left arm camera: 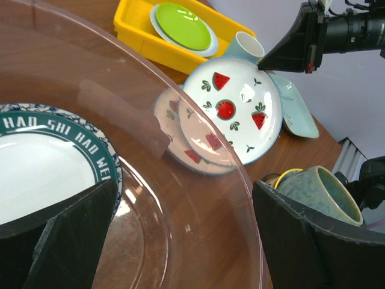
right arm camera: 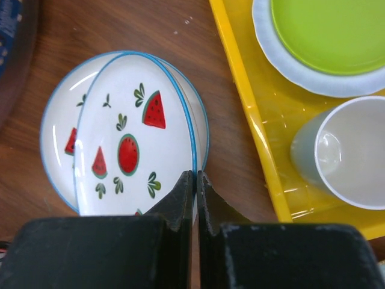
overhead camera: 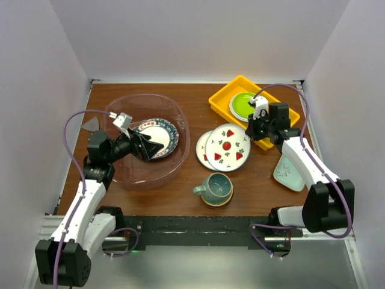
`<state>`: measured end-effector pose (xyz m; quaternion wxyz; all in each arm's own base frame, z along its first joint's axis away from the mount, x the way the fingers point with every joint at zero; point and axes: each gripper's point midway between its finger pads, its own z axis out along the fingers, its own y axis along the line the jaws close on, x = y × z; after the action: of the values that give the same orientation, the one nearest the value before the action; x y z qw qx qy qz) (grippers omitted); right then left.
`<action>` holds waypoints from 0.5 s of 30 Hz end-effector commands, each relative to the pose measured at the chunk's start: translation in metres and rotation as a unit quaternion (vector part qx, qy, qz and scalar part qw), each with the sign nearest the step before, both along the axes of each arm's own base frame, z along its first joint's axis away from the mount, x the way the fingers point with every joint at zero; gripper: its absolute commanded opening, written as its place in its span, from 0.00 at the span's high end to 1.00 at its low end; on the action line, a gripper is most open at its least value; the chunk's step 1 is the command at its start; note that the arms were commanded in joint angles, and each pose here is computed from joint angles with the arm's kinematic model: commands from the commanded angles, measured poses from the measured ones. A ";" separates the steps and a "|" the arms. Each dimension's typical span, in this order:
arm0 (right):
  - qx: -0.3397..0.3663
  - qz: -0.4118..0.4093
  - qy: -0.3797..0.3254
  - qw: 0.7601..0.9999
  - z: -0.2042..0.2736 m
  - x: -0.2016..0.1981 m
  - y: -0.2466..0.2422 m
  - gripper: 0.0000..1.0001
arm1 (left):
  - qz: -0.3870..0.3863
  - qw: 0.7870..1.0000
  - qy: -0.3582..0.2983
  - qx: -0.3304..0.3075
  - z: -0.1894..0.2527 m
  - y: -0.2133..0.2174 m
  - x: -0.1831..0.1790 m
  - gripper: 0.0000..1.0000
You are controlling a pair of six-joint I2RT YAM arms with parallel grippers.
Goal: Place the mixed dishes into the plastic bin
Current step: Pick up the plate at the center of the board.
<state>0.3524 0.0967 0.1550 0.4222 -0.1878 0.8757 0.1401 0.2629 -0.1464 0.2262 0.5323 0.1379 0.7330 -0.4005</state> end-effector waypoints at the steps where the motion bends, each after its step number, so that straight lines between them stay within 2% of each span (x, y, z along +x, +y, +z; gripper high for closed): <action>1: -0.020 -0.009 -0.042 0.999 0.023 0.025 0.001 1.00 | -0.020 0.999 -0.024 0.006 0.027 -0.012 0.010 0.00; 5: -0.034 -0.007 -0.028 0.999 0.012 0.033 0.004 1.00 | -0.027 0.999 -0.021 0.011 0.027 -0.019 0.012 0.00; 11: -0.032 0.007 0.029 0.999 -0.023 0.035 0.013 1.00 | -0.047 0.999 -0.003 0.017 0.019 -0.037 0.010 0.00; 15: -0.025 0.014 0.055 0.998 -0.038 0.034 0.017 1.00 | -0.053 0.997 -0.002 0.054 0.028 -0.062 0.024 0.00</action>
<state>0.3758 0.1005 0.1000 0.3481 -0.1914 0.9109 0.1112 0.2692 -0.1866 0.2288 0.4842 0.1717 0.7509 -0.4149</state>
